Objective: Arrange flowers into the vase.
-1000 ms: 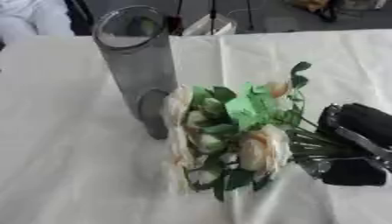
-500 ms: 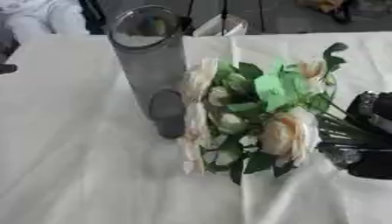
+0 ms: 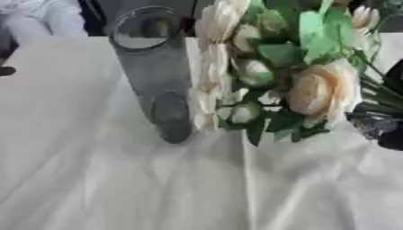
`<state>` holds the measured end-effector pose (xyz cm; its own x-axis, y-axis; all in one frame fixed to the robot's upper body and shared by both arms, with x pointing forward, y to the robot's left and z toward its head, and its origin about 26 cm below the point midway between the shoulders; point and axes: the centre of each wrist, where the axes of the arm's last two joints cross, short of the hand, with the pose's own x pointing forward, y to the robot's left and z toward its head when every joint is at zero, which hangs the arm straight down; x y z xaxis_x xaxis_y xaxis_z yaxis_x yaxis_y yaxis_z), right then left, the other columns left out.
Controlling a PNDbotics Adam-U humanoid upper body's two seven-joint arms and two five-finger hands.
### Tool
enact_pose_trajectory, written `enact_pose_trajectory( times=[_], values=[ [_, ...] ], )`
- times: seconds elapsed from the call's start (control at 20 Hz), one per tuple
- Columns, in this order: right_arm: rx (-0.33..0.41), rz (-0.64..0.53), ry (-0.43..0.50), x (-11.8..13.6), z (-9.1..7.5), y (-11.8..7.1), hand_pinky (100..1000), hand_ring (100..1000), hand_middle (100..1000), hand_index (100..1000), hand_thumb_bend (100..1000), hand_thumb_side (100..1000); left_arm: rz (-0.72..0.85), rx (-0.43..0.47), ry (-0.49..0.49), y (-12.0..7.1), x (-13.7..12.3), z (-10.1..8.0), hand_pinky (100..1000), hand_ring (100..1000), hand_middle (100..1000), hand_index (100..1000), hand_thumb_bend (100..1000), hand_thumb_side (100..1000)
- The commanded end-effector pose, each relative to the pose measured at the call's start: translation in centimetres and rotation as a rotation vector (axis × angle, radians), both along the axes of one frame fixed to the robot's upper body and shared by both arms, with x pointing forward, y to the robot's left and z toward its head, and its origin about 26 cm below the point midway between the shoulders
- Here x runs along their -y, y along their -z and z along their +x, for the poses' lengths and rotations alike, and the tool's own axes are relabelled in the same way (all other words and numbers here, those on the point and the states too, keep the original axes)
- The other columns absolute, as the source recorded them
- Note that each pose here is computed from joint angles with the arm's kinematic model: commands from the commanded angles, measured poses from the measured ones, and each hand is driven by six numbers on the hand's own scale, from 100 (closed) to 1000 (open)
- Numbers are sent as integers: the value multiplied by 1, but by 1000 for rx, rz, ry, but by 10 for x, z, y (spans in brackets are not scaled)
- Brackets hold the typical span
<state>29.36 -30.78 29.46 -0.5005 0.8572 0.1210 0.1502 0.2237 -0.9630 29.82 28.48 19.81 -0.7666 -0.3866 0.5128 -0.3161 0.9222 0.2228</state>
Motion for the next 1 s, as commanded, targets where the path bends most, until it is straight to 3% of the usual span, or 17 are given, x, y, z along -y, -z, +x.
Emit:
enact_pose_trajectory(
  times=[0.05,0.3,0.35,0.4,1.0],
  values=[
    [48,49,3,-1,-6,-22,100,100,100,100,100,719,27,34,-10,-10,-4,-3,704,830,786,873,100,1000],
    [91,156,-24,-11,-6,-44,100,100,100,100,100,730,29,33,-7,-11,-4,-3,704,830,787,873,100,1000],
    [103,180,-30,-14,-6,-48,100,100,100,100,100,857,29,32,-6,-11,-4,-3,703,830,787,874,100,1000],
    [116,207,-38,-18,-6,-53,100,100,100,100,100,725,29,33,-5,-11,-4,-2,704,830,787,873,100,1000],
    [282,497,-155,-75,-6,-106,100,100,100,100,100,689,30,47,-14,-13,2,-1,704,825,787,873,100,1000]
  ],
)
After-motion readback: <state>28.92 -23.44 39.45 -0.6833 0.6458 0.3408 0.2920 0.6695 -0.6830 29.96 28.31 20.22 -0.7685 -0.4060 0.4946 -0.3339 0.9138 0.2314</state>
